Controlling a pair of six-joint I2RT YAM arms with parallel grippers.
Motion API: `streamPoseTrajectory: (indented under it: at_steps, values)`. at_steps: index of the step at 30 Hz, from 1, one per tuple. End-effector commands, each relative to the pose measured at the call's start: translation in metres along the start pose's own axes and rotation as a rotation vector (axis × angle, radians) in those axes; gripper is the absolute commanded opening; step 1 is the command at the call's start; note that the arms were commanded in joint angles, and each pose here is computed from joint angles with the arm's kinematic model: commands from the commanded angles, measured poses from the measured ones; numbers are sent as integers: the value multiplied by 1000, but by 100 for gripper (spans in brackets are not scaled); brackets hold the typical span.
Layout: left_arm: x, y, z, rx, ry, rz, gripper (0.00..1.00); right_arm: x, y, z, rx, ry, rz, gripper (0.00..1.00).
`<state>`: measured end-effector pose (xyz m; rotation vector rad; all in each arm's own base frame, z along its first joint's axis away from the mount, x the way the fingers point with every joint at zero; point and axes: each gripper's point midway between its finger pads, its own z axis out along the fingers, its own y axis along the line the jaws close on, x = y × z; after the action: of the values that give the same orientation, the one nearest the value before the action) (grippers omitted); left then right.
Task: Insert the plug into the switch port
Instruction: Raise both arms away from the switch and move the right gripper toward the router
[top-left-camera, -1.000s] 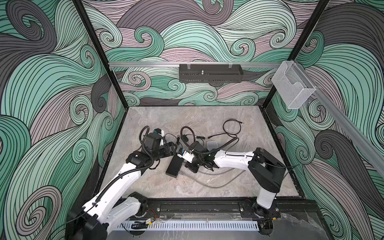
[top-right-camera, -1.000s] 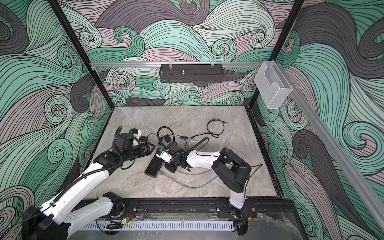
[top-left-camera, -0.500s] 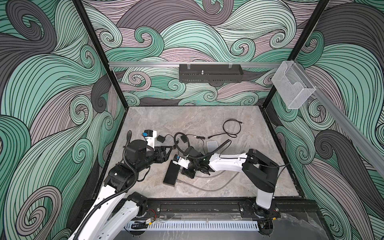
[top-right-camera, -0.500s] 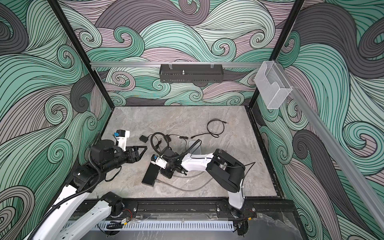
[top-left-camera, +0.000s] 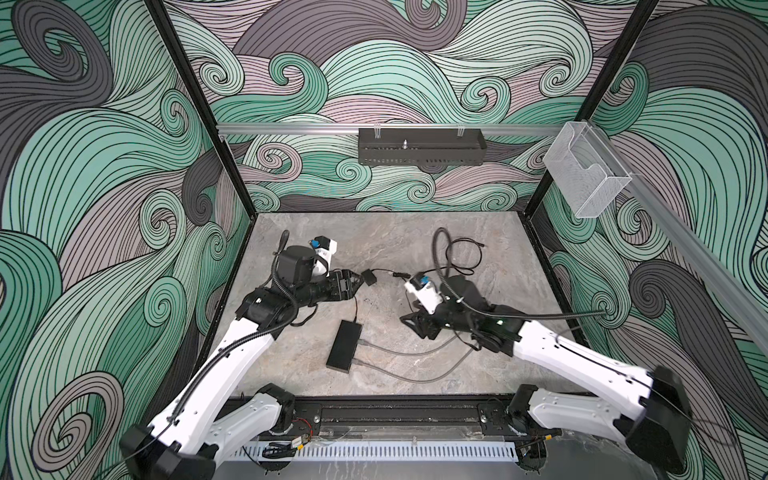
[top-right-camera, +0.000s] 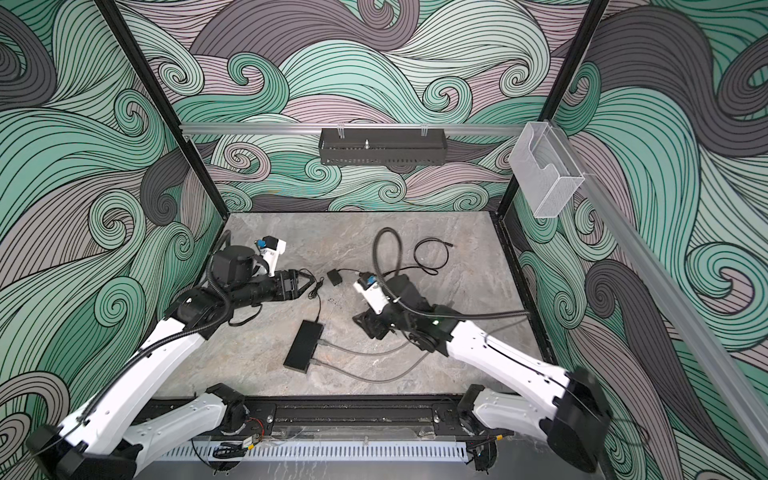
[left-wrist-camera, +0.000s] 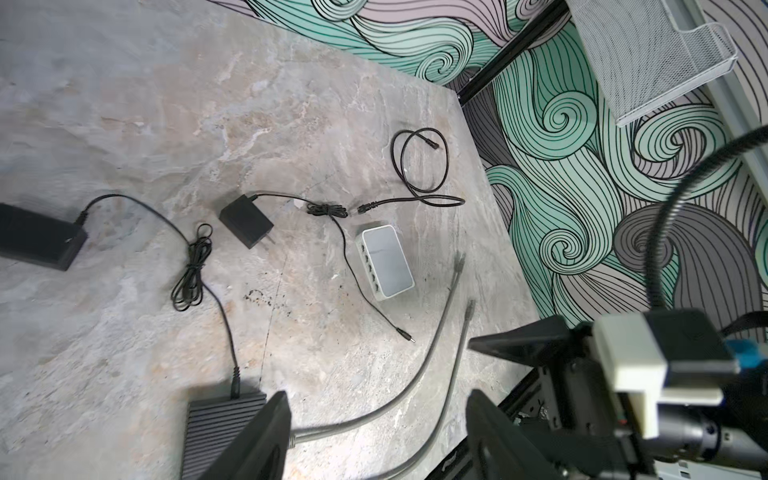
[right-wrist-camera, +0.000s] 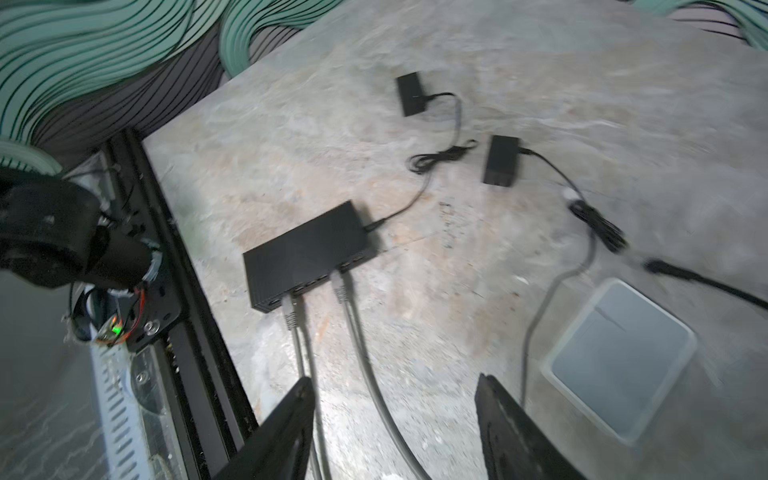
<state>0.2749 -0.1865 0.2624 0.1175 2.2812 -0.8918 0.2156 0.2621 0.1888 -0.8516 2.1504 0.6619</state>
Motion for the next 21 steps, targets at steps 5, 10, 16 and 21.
streamPoseTrajectory:
  at_steps: [5,10,16,21]
  values:
    - [-39,-19,78,156,71,-63,66,69,-48,-23,76,132,439,62]
    - [-47,-8,116,100,198,-30,63,72,-47,-8,11,166,474,62]
    - [-29,5,87,-35,314,29,64,63,-38,0,-55,219,475,62]
    - [-55,-4,90,29,170,168,67,70,-59,16,43,232,486,63]
